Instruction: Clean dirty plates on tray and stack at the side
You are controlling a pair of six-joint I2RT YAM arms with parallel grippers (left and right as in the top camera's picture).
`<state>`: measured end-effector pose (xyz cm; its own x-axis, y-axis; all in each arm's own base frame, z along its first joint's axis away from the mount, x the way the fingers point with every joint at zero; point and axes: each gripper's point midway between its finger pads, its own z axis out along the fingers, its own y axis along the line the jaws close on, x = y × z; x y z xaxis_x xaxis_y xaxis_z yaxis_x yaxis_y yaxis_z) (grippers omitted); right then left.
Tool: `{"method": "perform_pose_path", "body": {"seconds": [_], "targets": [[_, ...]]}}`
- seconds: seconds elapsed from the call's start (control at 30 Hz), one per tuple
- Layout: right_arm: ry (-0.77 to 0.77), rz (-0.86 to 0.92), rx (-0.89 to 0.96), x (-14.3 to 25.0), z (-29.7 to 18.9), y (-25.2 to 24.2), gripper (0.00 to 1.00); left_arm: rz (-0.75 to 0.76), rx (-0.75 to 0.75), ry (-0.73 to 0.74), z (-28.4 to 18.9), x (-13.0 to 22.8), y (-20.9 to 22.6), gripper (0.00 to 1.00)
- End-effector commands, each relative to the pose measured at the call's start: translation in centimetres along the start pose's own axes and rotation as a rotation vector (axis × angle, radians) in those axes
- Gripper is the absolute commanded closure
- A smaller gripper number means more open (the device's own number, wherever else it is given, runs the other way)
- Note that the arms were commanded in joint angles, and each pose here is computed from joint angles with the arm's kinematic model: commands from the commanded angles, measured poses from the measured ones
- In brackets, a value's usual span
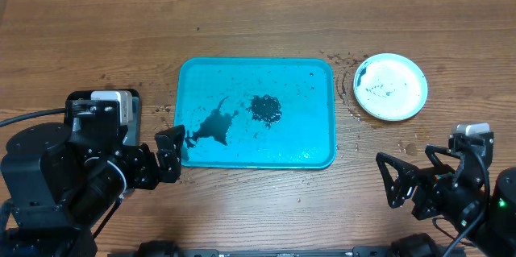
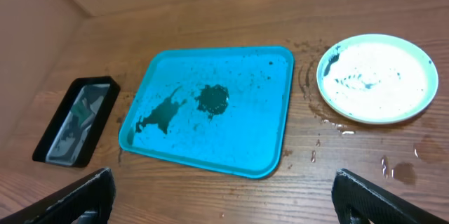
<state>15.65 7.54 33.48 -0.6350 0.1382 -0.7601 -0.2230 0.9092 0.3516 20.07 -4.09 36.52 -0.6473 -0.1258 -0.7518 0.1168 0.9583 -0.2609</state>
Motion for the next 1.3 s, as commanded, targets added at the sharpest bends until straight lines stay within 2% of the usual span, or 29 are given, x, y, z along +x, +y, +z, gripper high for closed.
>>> {"method": "perform_pose_path", "body": {"seconds": [0.0,0.5,0.9,1.27], "targets": [[-0.005,-0.003,0.005,0.0,0.0,-0.1,0.0,0.019,-0.008,0.006,0.2,0.2,0.1,0.0],[-0.005,-0.008,0.068,1.0,1.0,-1.8,0.0,0.019,-0.008,0.006,0.2,0.2,0.1,0.0],[-0.32,-0.025,0.131,3.5,5.7,-7.1,0.0,0.019,-0.008,0.006,0.2,0.2,0.1,0.0],[-0.609,-0.135,0.017,3.5,9.0,-7.5,0.0,0.019,-0.008,0.006,0.2,0.2,0.1,0.0]]}}
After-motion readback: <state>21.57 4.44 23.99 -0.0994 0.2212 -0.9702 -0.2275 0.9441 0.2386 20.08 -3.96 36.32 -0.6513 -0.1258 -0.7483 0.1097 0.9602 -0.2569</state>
